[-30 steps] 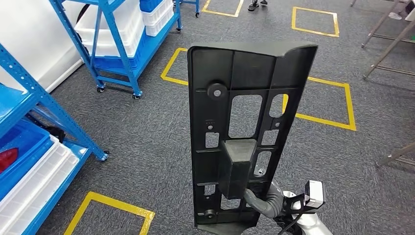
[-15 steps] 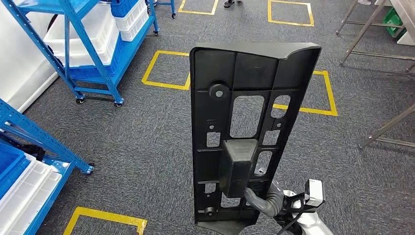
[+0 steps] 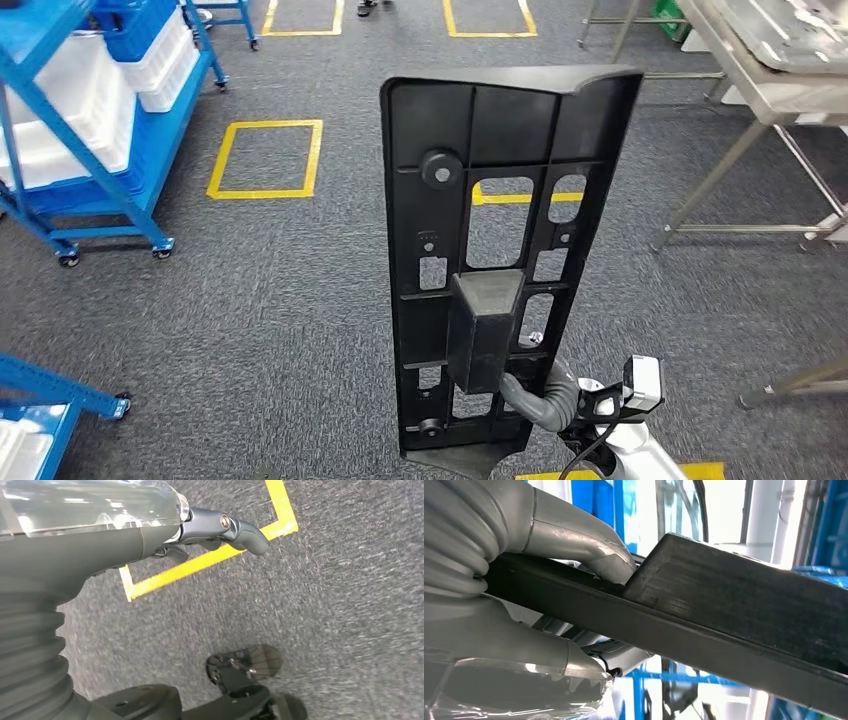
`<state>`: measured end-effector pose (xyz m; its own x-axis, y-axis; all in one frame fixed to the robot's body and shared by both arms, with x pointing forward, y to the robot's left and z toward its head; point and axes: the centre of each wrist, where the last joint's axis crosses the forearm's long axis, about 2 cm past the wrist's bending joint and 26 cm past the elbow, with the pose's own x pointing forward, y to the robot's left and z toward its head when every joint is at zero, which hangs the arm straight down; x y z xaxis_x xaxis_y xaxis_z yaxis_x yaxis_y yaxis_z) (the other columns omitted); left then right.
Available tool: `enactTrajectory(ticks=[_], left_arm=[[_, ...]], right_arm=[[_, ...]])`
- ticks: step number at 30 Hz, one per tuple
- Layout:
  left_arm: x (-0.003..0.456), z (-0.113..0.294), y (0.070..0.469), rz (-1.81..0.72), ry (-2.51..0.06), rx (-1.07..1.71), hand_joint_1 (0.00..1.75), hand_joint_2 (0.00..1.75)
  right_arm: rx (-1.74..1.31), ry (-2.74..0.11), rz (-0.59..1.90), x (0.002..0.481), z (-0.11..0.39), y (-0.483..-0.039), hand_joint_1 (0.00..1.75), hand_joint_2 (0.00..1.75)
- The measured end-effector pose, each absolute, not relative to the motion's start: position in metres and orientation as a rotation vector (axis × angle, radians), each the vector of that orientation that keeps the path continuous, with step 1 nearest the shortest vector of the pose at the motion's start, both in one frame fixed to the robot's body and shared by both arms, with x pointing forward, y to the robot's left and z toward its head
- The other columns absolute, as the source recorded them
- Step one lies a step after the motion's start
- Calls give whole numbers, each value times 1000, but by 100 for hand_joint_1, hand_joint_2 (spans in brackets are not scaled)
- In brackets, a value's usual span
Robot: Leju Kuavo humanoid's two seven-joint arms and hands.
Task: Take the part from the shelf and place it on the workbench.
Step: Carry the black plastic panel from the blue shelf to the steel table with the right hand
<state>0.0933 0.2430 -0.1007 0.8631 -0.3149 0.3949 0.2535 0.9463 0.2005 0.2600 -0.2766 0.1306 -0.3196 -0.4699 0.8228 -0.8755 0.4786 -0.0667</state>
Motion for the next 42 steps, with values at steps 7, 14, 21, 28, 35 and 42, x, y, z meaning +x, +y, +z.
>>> enactTrajectory(ticks=[7,14,21,28,35,42], left_arm=[[89,-102,245,-292,-430,146,0,175],[91,-101,245,-293,-435,147,0,175],[89,-102,245,-304,-433,147,0,175],[95,-101,244,-302,-450,147,0,175],[92,-101,247,-299,-441,158,0,175],[92,-101,249,-294,-448,157,0,175]], right_arm=[[1127,-1937,659,261,129,-276,175,175],[1134,-1939,652,264,130,-277,175,175],[1135,-1925,651,261,127,-278,175,175],[1140,-1926,640,260,125,-278,175,175],[1142,-1931,624,262,123,-277,175,175],[1138,-1937,627,265,125,-278,175,175]])
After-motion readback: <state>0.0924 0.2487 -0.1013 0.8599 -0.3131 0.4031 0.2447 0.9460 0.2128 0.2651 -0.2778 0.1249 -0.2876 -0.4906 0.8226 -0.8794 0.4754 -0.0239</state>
